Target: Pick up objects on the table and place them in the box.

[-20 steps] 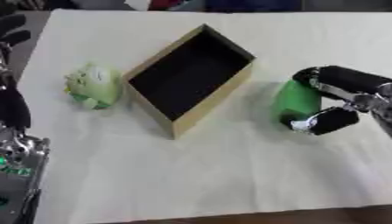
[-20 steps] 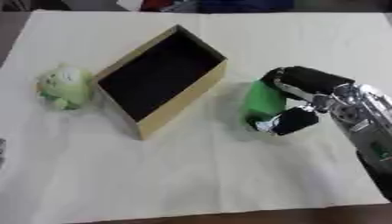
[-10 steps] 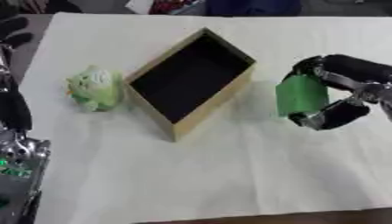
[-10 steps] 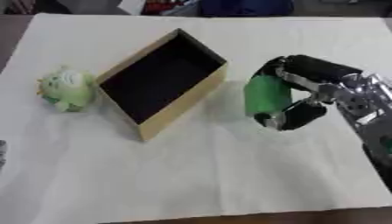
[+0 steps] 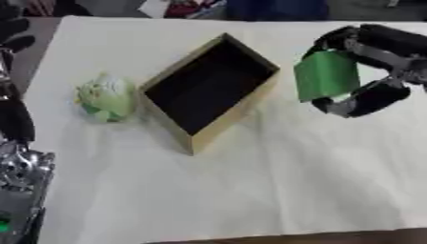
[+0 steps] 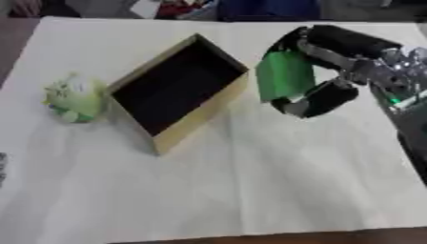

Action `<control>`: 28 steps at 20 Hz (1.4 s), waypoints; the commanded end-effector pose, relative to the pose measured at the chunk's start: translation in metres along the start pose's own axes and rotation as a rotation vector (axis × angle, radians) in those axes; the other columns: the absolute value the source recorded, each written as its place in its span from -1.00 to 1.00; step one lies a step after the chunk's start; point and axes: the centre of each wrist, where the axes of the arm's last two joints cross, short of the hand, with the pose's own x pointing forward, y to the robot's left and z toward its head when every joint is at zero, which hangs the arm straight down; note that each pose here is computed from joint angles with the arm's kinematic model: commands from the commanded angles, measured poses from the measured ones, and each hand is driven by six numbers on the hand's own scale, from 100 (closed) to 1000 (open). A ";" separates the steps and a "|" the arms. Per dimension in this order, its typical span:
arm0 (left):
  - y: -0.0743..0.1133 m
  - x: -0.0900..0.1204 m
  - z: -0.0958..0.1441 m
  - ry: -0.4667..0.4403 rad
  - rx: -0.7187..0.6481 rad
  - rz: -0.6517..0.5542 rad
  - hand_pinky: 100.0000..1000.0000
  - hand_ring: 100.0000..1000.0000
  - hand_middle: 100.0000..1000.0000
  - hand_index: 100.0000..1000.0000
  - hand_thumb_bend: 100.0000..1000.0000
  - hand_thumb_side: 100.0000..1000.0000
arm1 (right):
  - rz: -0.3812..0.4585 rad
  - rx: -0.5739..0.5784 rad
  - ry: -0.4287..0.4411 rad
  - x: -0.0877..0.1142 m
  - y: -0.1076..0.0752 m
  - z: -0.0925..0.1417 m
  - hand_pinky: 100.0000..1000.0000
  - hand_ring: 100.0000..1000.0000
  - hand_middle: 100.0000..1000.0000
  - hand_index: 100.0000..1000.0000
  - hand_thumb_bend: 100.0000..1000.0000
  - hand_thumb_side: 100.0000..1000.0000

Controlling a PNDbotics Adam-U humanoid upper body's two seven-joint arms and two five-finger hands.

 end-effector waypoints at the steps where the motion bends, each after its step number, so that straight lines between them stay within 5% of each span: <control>1: 0.001 0.006 -0.006 -0.034 -0.011 0.008 0.37 0.42 0.34 0.56 -0.65 1.00 | -0.020 -0.028 -0.035 0.006 -0.017 -0.011 0.84 0.85 0.16 0.61 -1.00 -0.78; 11: -0.003 0.009 -0.007 -0.041 -0.030 0.028 0.37 0.42 0.34 0.56 -0.66 1.00 | -0.107 0.001 -0.047 0.015 -0.032 -0.065 0.85 0.86 0.17 0.64 -1.00 -0.54; 17: -0.006 0.011 -0.008 -0.048 -0.037 0.043 0.37 0.43 0.34 0.56 -0.66 1.00 | -0.148 0.020 -0.010 0.015 -0.018 -0.094 0.85 0.88 0.20 0.67 -1.00 -0.49; 25: -0.008 0.013 -0.009 -0.053 -0.044 0.059 0.37 0.43 0.34 0.56 -0.66 1.00 | -0.137 0.090 0.048 0.002 0.011 -0.116 0.89 0.94 0.38 0.73 -1.00 -0.09; 28: -0.009 0.013 -0.009 -0.052 -0.043 0.060 0.37 0.43 0.34 0.56 -0.66 1.00 | -0.117 0.118 0.061 -0.006 0.023 -0.121 0.92 0.96 0.46 0.75 -0.54 0.14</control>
